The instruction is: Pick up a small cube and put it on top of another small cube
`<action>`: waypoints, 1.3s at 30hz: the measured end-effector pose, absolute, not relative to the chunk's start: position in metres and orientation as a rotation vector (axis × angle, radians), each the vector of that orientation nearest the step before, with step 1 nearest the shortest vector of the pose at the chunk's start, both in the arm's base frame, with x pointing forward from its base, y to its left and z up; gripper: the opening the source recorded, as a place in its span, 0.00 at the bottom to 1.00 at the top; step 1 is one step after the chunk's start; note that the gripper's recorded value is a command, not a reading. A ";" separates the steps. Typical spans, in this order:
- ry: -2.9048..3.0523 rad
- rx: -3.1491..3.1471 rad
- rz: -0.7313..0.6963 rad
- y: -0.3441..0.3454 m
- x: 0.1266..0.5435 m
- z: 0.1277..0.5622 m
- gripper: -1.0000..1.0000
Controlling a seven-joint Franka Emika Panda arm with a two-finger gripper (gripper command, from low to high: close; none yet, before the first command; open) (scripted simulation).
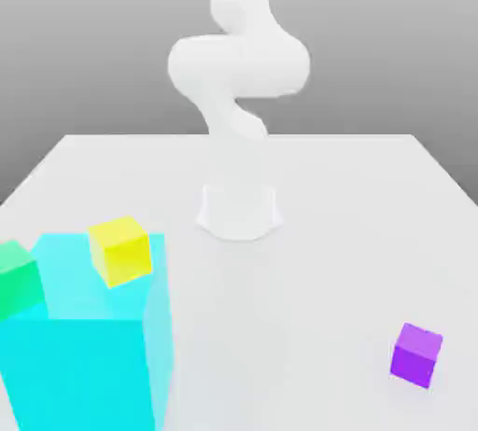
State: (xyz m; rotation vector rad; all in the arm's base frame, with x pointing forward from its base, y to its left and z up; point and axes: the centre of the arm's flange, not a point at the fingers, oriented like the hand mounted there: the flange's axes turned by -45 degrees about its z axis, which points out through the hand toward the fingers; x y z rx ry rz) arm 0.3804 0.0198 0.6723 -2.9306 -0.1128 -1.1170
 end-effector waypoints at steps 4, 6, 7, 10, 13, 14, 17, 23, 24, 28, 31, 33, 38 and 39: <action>-0.342 -2.977 -0.942 0.058 0.425 0.603 0.50; -0.455 -2.989 -0.856 0.078 0.441 0.567 0.50; -0.511 -2.992 -0.812 0.089 0.447 0.548 0.50; -0.683 -2.992 -0.682 0.120 0.460 0.492 0.50; -0.854 -2.976 -0.550 0.151 0.464 0.434 0.50; -0.911 -2.967 -0.505 0.161 0.463 0.414 0.50; -1.087 -2.927 -0.372 0.192 0.455 0.355 0.50; -1.412 -2.806 -0.103 0.238 0.415 0.240 0.50; -1.459 -2.783 -0.058 0.242 0.406 0.222 0.50; -1.517 -2.751 -0.004 0.249 0.396 0.166 0.50; -1.520 -2.749 -0.001 0.249 0.394 0.141 0.00; -1.520 -2.749 -0.001 0.249 0.394 0.141 0.00; -1.522 -2.749 0.001 0.249 0.394 0.145 0.00; -1.521 -2.749 0.001 0.249 0.394 0.155 0.00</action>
